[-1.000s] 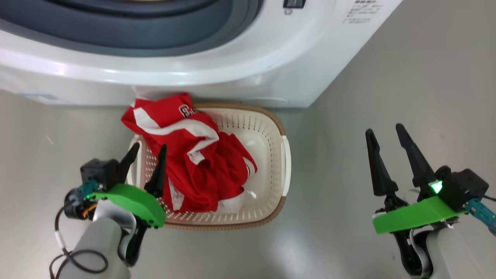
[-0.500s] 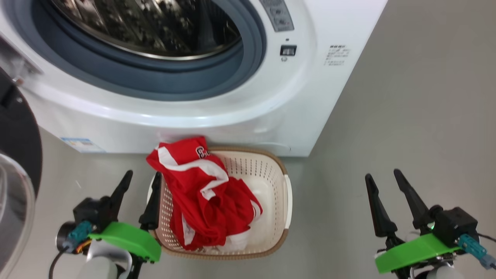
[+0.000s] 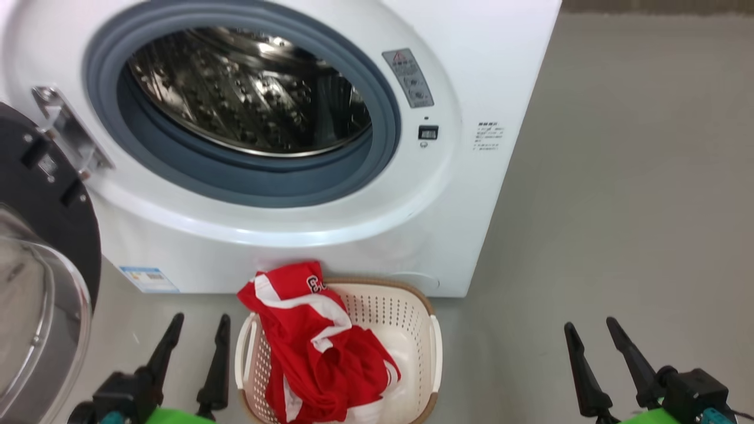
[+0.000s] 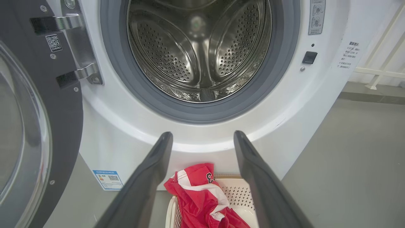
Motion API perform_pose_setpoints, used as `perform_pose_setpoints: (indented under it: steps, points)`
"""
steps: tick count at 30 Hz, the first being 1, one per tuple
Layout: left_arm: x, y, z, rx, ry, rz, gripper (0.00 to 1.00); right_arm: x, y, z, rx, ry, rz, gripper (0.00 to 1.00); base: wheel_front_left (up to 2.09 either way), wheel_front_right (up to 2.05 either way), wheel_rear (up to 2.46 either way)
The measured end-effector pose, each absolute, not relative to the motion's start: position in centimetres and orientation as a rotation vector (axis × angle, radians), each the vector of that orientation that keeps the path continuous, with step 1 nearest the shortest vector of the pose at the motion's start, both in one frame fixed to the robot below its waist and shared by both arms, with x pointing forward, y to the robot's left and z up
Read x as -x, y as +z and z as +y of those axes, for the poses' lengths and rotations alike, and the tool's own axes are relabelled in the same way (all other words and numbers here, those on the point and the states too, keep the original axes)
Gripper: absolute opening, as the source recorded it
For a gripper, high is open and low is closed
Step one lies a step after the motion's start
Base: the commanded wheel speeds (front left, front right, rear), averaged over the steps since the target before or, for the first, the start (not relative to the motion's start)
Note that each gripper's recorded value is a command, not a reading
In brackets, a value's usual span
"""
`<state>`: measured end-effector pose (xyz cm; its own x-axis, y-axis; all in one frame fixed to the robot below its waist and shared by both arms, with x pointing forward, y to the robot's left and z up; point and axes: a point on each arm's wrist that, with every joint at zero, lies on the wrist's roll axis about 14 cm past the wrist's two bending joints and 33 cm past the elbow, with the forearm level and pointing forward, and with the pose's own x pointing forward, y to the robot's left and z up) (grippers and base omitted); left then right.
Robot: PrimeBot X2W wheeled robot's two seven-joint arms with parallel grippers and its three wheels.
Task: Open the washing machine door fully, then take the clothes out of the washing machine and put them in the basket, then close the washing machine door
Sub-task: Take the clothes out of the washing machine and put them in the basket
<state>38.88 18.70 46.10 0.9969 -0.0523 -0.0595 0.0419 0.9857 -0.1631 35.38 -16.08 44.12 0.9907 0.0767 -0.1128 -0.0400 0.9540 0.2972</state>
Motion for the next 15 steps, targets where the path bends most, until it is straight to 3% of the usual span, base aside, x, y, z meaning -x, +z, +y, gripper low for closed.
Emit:
perform_pose_setpoints:
  steps: [15]
  points:
    - [-34.5,48.0,19.5,0.119,-0.026,0.002,1.00,-32.0,45.1,-17.9,-0.295,0.005,0.090,1.00,0.00,0.00,0.00]
